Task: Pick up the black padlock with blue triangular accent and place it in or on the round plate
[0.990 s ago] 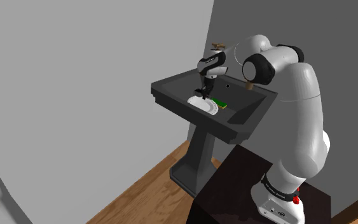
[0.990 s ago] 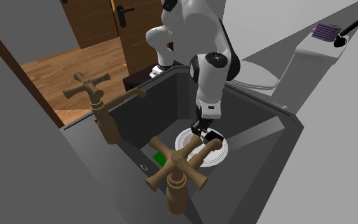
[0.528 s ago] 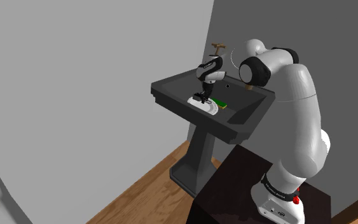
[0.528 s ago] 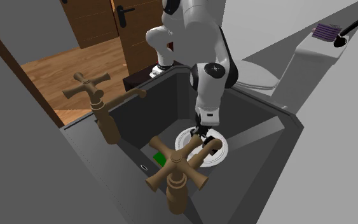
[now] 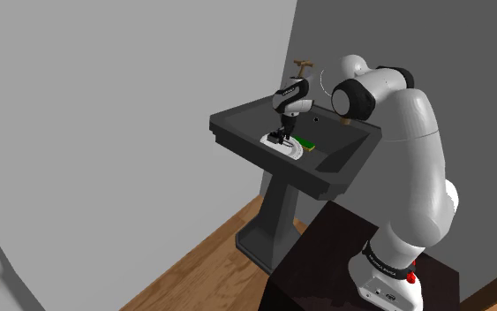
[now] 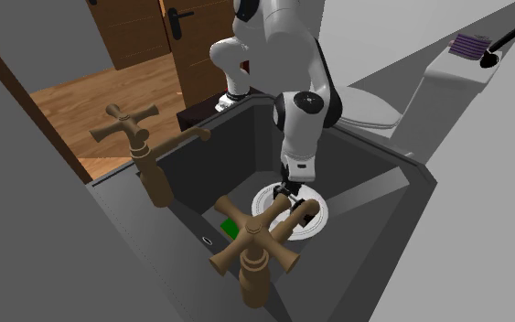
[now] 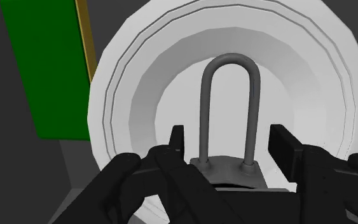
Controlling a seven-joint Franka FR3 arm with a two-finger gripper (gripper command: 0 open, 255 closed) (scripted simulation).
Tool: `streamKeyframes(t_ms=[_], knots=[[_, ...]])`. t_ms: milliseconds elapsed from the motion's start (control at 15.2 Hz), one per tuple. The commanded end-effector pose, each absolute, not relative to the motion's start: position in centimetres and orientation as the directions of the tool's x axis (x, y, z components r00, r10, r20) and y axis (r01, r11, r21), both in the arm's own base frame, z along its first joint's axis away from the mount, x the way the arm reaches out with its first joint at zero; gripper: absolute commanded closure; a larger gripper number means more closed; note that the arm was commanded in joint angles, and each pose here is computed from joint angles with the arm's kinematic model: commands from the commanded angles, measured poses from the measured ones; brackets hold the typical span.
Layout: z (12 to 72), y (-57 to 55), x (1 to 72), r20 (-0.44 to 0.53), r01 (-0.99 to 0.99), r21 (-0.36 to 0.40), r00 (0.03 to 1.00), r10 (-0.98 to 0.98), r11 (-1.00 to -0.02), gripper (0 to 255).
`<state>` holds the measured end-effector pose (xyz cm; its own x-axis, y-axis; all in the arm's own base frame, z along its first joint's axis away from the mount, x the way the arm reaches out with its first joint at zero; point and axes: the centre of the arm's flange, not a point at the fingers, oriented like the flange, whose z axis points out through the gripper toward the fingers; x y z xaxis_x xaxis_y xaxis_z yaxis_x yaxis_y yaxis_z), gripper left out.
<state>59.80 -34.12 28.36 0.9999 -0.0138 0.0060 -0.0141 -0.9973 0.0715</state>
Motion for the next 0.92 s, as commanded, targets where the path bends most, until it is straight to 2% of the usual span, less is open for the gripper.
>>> streamKeyframes(t_ms=[0, 264, 528, 858], knots=[[28.4, -34.1, 59.8, 0.006, -0.014, 0.072, 1.0, -0.014, -0.997, 0], [28.4, -34.1, 59.8, 0.006, -0.014, 0.072, 1.0, -0.014, -0.997, 0], [33.4, -33.8, 59.8, 0.006, -0.014, 0.072, 1.0, -0.014, -0.997, 0], [33.4, -33.8, 59.8, 0.006, -0.014, 0.072, 1.0, -0.014, -0.997, 0]])
